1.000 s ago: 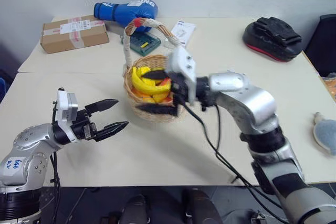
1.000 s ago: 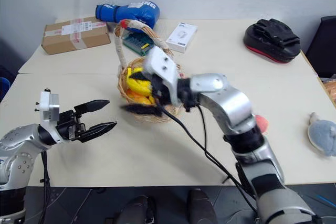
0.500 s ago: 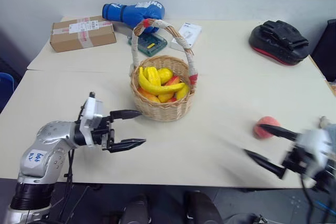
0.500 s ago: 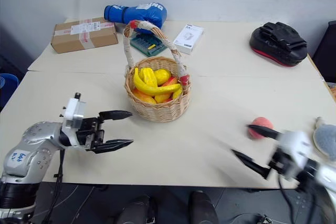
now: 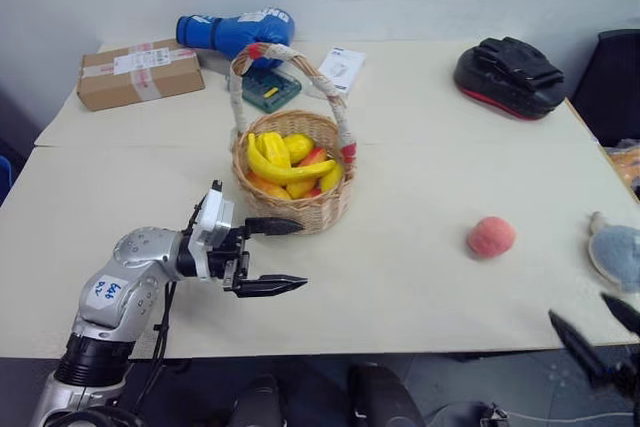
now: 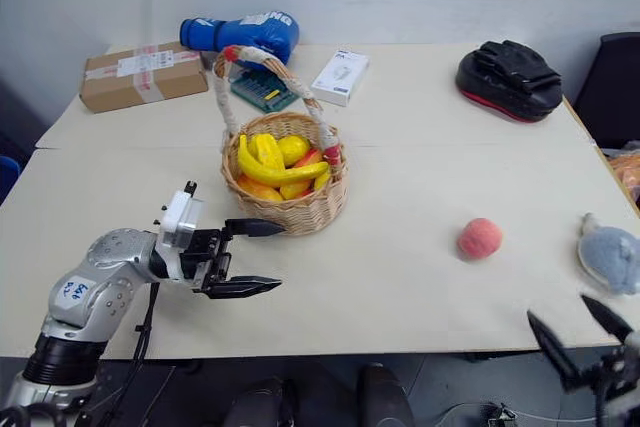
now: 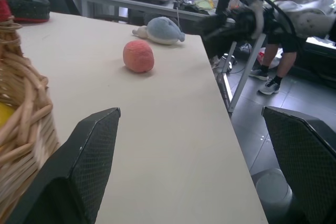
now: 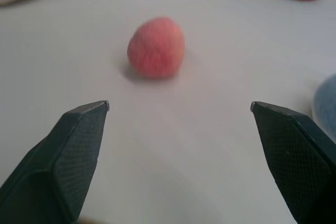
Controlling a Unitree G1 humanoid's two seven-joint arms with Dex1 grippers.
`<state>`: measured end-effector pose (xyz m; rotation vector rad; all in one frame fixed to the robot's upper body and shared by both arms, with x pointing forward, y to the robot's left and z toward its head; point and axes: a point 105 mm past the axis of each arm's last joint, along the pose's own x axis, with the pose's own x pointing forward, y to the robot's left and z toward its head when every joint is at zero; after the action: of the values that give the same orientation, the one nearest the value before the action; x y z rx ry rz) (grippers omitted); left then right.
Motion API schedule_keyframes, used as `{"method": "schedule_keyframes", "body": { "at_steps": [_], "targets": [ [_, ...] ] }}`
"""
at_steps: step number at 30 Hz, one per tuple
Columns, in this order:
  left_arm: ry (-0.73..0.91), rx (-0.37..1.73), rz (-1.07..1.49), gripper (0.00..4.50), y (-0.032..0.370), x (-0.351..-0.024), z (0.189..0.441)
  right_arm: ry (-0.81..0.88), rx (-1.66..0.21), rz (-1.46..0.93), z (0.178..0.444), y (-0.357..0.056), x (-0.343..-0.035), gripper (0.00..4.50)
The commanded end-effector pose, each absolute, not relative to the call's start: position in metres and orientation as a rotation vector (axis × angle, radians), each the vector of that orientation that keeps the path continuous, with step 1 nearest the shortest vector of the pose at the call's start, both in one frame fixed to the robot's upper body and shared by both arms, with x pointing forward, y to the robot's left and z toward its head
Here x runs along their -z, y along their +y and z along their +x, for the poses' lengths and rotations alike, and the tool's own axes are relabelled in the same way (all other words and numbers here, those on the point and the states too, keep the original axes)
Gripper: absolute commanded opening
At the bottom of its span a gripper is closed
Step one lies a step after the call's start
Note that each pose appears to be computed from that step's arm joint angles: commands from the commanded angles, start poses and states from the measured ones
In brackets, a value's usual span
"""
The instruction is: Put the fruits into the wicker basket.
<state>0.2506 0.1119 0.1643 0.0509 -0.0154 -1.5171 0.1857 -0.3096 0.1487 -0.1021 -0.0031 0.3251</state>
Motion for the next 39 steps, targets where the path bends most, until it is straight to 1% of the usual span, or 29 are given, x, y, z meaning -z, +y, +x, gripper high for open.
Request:
{"method": "schedule_keyframes", "body": {
  "at_steps": [1,7,12,14,16,17,19,21,22,23,27,29,33,35,37,38,39],
  "targets": [
    [-0.055,1.535,0.09,4.5,0.108,-0.173,0.247,0.053,-0.391,-0.035,0.21,-0.299,-0.16,4.47],
    [-0.066,1.519,0.106,4.5,0.105,-0.173,0.244,0.254,-0.454,0.027,0.257,-0.293,-0.146,4.47],
    [-0.07,1.487,0.118,4.5,0.108,-0.175,0.242,0.416,-0.454,0.074,0.272,-0.297,-0.126,4.47],
    [-0.07,1.477,0.12,4.5,0.109,-0.175,0.242,0.446,-0.446,0.089,0.278,-0.298,-0.12,4.47],
    [-0.07,1.468,0.124,4.5,0.11,-0.175,0.242,0.481,-0.483,0.129,0.28,-0.293,-0.117,4.47],
    [-0.072,1.464,0.126,4.5,0.11,-0.175,0.242,0.481,-0.51,0.133,0.28,-0.29,-0.117,4.31],
    [-0.078,1.454,0.129,4.5,0.11,-0.176,0.244,0.492,-0.536,0.144,0.282,-0.288,-0.116,3.83],
    [-0.082,1.442,0.133,4.5,0.111,-0.177,0.244,0.49,-0.559,0.106,0.287,-0.288,-0.117,3.15],
    [-0.081,1.438,0.134,4.5,0.112,-0.176,0.244,0.489,-0.564,0.089,0.29,-0.289,-0.117,2.92],
    [-0.078,1.434,0.136,4.5,0.114,-0.176,0.243,0.488,-0.569,0.066,0.293,-0.289,-0.118,2.77],
    [-0.071,1.422,0.148,4.5,0.117,-0.175,0.244,0.457,-0.6,0.015,0.301,-0.288,-0.121,2.77],
    [-0.075,1.406,0.156,4.5,0.12,-0.177,0.246,0.381,-0.678,0.001,0.302,-0.276,-0.134,2.77],
    [-0.082,1.329,0.151,4.5,0.135,-0.182,0.25,0.284,-0.915,-0.011,0.288,-0.232,-0.164,2.77],
    [-0.081,1.276,0.147,4.5,0.147,-0.184,0.252,0.249,-1.059,-0.039,0.278,-0.201,-0.179,2.77],
    [-0.107,1.166,0.105,4.5,0.166,-0.19,0.254,0.167,-1.275,-0.004,0.264,-0.144,-0.206,2.77],
    [-0.109,1.124,0.097,4.5,0.173,-0.19,0.254,0.141,-1.349,-0.002,0.259,-0.121,-0.214,2.77],
    [-0.109,1.1,0.094,4.5,0.177,-0.191,0.253,0.128,-1.39,-0.003,0.255,-0.108,-0.219,2.77]
  ]
}}
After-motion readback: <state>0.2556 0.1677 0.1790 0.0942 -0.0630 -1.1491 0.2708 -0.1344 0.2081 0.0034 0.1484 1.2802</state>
